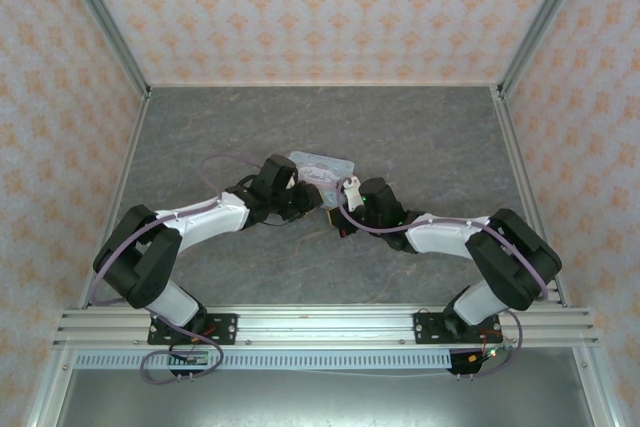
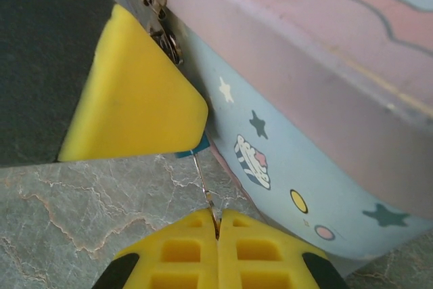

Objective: Unlock a padlock with a key

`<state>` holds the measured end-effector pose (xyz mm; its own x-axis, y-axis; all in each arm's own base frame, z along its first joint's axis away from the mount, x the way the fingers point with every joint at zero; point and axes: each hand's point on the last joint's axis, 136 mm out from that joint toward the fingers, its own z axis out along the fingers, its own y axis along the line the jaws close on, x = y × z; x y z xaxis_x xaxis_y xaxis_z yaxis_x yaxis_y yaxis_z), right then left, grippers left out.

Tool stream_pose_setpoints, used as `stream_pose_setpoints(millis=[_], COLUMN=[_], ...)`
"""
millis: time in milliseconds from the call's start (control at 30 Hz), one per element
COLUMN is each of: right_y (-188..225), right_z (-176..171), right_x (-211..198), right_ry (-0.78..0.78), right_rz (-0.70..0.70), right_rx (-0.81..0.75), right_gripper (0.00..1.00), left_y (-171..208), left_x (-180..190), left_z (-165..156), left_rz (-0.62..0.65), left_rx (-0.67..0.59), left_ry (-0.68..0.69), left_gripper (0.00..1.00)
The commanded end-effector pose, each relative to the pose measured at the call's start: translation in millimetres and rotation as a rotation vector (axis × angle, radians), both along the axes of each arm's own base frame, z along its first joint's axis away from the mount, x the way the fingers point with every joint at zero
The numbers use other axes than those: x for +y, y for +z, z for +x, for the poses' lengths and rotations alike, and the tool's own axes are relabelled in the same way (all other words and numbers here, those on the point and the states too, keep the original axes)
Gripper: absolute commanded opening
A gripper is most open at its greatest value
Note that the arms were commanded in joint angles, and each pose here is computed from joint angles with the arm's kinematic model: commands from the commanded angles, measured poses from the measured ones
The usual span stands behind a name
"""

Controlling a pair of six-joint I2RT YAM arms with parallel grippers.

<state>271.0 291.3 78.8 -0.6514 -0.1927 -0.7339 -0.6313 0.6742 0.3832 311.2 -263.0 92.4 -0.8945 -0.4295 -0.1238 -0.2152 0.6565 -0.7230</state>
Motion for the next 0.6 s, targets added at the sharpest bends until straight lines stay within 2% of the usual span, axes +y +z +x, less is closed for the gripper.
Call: stream_pose_setpoints(millis=[0, 567], right_y=[17.8, 24.3], right_z=[5.4, 12.1], right_x=[11.7, 12.0], right_ry=[0.016, 0.001], right_rz=[0.052, 0.077], right_rx=[-0.041, -0.105], right_gripper=[0.00, 0.00], left_y=[12.0, 23.0], left_x=[-8.9, -15.7], left_z=[1.4, -4.3], left_rz=[-0.019, -0.052], left_rx=[-0.013, -0.012], left_ry=[-0.018, -0.038], left_gripper=[0.07, 0.07])
